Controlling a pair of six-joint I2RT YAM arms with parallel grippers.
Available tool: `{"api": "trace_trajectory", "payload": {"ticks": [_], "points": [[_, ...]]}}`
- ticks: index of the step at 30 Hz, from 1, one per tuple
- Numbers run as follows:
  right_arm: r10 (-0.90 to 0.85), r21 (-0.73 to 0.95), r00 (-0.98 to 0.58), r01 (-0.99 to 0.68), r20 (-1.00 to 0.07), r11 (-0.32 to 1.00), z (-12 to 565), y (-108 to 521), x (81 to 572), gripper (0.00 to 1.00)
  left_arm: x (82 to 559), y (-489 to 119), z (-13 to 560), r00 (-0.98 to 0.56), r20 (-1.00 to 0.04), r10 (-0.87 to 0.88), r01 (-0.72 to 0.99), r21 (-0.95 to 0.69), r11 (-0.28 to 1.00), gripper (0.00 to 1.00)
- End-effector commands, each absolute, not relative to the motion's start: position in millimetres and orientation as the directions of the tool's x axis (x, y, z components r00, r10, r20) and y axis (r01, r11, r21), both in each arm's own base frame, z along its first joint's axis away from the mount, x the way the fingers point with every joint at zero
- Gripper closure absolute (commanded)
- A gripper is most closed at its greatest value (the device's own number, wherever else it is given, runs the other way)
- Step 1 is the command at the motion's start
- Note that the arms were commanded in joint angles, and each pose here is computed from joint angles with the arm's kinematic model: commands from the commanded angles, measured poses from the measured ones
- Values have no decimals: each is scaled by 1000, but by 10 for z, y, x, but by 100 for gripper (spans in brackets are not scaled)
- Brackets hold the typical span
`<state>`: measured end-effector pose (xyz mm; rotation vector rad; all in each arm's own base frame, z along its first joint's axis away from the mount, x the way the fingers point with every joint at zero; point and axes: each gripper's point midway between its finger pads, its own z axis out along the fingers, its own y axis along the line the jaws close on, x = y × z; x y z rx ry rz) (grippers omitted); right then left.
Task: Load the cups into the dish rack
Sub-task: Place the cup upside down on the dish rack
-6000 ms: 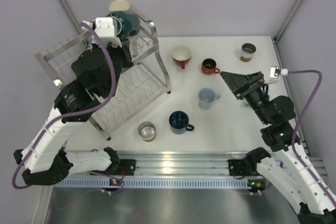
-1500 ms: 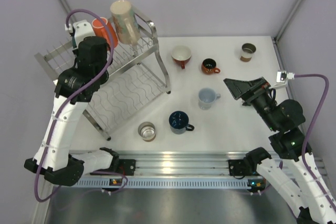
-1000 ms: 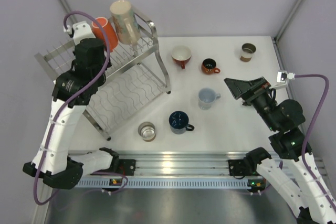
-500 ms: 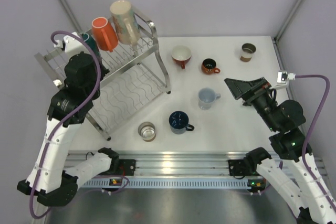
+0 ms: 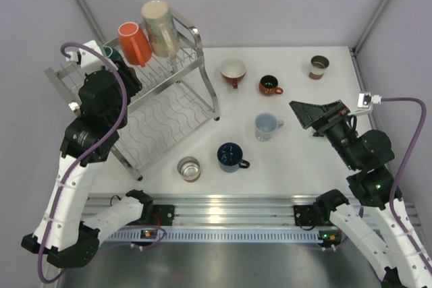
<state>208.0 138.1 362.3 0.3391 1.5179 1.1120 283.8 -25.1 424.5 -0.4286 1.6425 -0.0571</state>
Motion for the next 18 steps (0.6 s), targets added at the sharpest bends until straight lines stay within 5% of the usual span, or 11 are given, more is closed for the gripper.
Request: {"api": "trace_trajectory", "payload": {"ticks": [1, 18], "points": [[738, 764, -254, -390, -626, 514, 3742, 1342, 2053, 1, 2801, -257, 4533, 35, -941, -336, -192, -337, 922, 53], [699, 748, -296, -404, -651, 526, 3686, 1458, 2115, 1, 2687, -525, 5030, 68, -950, -304, 28, -303, 953, 42]]}}
